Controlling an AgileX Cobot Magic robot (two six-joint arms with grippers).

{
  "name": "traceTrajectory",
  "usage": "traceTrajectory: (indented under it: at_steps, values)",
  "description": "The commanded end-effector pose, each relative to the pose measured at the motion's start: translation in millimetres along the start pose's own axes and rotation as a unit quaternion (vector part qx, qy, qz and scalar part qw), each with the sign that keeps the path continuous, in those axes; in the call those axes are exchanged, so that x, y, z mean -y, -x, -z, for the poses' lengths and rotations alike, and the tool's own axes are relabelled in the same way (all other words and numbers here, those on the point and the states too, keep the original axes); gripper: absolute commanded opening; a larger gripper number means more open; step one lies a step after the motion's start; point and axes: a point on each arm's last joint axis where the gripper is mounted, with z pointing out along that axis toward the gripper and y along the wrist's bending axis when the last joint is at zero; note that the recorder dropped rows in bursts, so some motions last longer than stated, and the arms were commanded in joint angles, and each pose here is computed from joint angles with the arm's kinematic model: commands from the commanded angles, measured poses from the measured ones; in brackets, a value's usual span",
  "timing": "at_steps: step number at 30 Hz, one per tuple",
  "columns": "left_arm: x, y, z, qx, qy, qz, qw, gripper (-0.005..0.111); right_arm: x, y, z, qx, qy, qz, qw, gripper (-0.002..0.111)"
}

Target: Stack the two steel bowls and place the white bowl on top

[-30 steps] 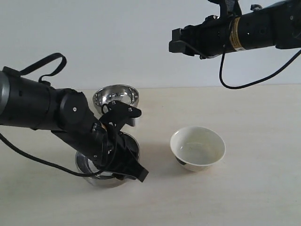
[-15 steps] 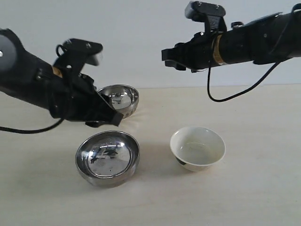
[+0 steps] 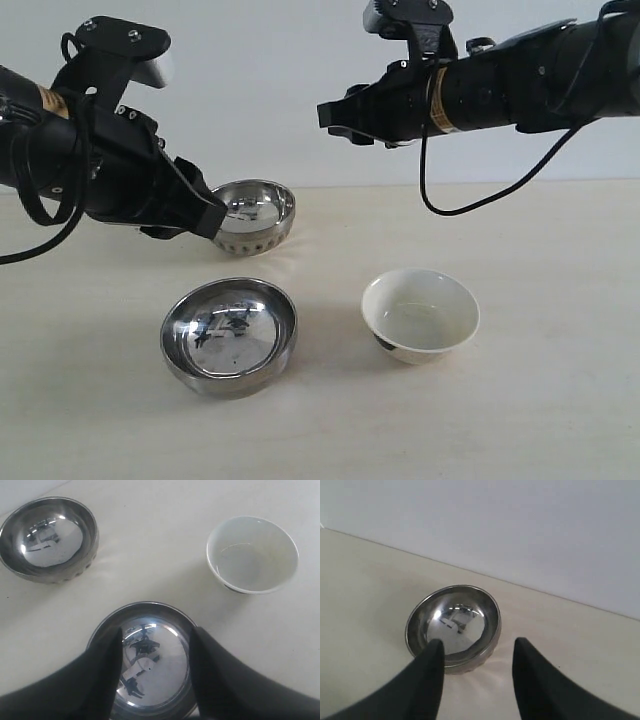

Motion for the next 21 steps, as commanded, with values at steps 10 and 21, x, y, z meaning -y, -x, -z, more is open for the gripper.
traceTrajectory:
  at_steps: [10,21]
  values:
    - [-0.9,-0.7,1.6,0.0,0.002,0.004,1.0,0.041,-4.2,7.8,5.9,0.011,0.011,0.009,1.0,0.039]
    - [-0.9,-0.7,1.6,0.0,0.002,0.004,1.0,0.041,9.4,16.1,9.9,0.043,-0.13,0.085,0.987,0.039]
